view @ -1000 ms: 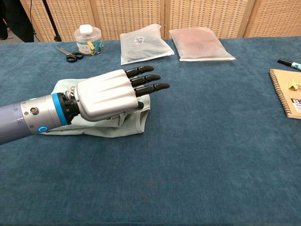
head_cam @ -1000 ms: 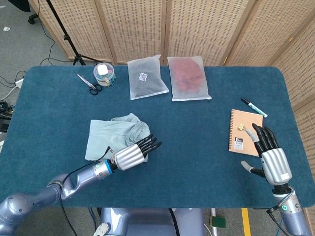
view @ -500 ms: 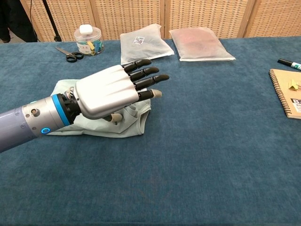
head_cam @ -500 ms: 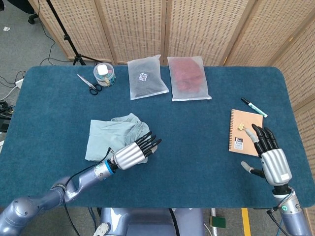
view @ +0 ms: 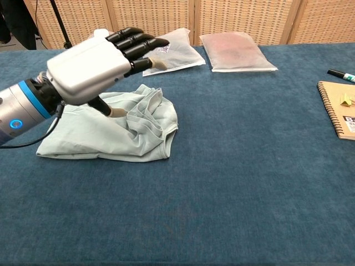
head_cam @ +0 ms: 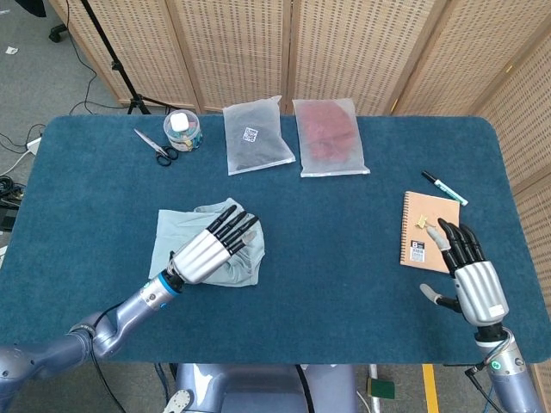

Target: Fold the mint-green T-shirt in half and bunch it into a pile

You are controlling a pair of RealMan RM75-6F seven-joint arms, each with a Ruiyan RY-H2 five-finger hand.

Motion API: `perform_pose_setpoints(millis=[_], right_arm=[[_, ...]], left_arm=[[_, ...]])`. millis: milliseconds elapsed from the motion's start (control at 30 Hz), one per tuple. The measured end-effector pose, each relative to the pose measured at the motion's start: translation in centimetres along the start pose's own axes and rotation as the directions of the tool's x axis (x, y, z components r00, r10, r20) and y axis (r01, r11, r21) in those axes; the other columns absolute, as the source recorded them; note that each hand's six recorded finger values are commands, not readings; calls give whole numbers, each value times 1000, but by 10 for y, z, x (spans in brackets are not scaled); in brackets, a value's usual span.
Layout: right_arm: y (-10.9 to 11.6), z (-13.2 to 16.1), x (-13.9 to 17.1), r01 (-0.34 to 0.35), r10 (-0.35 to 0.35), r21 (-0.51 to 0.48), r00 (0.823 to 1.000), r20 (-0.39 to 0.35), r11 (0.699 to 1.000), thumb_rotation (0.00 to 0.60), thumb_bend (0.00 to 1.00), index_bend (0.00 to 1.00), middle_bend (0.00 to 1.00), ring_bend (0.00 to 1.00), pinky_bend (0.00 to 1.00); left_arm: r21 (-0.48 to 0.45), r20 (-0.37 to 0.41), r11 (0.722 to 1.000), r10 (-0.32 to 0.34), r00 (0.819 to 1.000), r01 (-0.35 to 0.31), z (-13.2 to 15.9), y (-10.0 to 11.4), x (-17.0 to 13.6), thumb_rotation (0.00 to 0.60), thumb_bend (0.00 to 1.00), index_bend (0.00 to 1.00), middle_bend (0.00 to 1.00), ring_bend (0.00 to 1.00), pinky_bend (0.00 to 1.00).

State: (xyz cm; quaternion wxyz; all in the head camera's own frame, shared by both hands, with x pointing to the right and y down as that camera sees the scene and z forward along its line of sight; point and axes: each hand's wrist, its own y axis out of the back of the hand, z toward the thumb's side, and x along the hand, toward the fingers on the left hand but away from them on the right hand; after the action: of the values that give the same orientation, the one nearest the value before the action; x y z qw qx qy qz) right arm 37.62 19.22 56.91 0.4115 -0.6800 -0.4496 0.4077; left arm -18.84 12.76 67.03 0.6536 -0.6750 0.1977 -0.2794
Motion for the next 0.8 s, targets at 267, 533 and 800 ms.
perform_pose_setpoints(millis=[267, 533, 800], right_arm=[[-2, 0, 0, -7, 7, 4, 1000, 3, 1000, 600, 156, 0, 0, 0, 0], [-4, -2, -2, -14, 14, 8, 1000, 10, 1000, 600, 156, 0, 0, 0, 0], [-3, -4, -2, -11, 11, 6, 1000, 16, 1000, 600, 156, 0, 0, 0, 0]], left_arm=[[-76, -92, 990, -122, 988, 115, -30, -23, -8, 600, 0, 0, 0, 0, 0], [-109, -135, 985, -147, 980, 133, -39, -43, -4, 600, 1, 0, 0, 0, 0], [-125, -139, 982, -162, 977, 145, -33, -54, 6, 600, 4, 0, 0, 0, 0]])
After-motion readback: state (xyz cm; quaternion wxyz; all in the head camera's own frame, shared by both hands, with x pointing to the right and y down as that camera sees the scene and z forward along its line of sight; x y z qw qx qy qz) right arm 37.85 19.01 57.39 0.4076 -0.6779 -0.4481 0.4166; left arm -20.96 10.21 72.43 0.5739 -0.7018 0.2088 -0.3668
